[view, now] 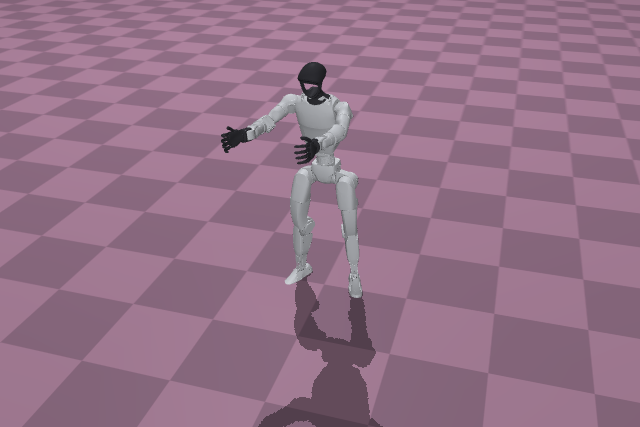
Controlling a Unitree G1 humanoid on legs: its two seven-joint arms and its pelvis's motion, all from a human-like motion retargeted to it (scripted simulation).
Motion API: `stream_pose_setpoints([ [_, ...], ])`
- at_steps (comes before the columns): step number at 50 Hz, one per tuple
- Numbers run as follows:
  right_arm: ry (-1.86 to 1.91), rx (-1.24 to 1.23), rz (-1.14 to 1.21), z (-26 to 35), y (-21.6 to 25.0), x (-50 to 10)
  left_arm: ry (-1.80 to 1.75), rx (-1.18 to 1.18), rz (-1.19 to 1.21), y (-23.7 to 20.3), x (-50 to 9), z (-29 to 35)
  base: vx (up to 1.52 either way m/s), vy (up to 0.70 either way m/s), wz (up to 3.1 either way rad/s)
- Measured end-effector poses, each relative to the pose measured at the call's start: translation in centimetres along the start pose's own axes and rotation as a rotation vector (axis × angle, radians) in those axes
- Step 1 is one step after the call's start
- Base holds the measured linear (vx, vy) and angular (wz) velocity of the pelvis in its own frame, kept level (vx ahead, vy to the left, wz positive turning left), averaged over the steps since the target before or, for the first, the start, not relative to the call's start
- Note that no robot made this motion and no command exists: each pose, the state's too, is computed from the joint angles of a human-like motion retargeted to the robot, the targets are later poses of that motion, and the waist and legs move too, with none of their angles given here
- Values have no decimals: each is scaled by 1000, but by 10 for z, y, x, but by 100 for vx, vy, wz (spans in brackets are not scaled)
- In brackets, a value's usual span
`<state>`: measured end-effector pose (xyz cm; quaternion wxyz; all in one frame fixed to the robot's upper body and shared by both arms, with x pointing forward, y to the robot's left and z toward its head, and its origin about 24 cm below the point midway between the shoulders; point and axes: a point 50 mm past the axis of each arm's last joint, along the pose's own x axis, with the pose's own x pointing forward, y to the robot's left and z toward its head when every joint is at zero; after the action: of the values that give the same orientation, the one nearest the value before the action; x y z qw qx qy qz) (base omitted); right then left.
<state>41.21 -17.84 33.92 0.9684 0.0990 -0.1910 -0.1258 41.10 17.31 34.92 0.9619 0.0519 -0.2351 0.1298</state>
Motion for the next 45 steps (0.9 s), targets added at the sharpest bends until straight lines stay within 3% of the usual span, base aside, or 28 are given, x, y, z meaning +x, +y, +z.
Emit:
stream_pose_setpoints([
  [7,-516,-370,187,51,29,-33,-437,198,-193,-6,-30,45,7,-2,-7],
  [15,-1279,-956,332,57,24,-109,-1110,793,-316,0,-104,53,2,-1,-1],
  [19,-1541,-1123,425,41,10,-139,-1349,965,-361,10,-133,39,0,0,0],
  [30,-1414,-1359,757,-35,-17,-152,-1296,1152,-602,19,-154,-29,0,0,1],
  [36,-1141,-1080,590,-35,-17,-144,-1090,935,-515,10,-140,-27,0,0,0],
  [45,-236,-395,321,-70,-67,-108,-256,145,-426,30,-111,-62,1,2,4],
])
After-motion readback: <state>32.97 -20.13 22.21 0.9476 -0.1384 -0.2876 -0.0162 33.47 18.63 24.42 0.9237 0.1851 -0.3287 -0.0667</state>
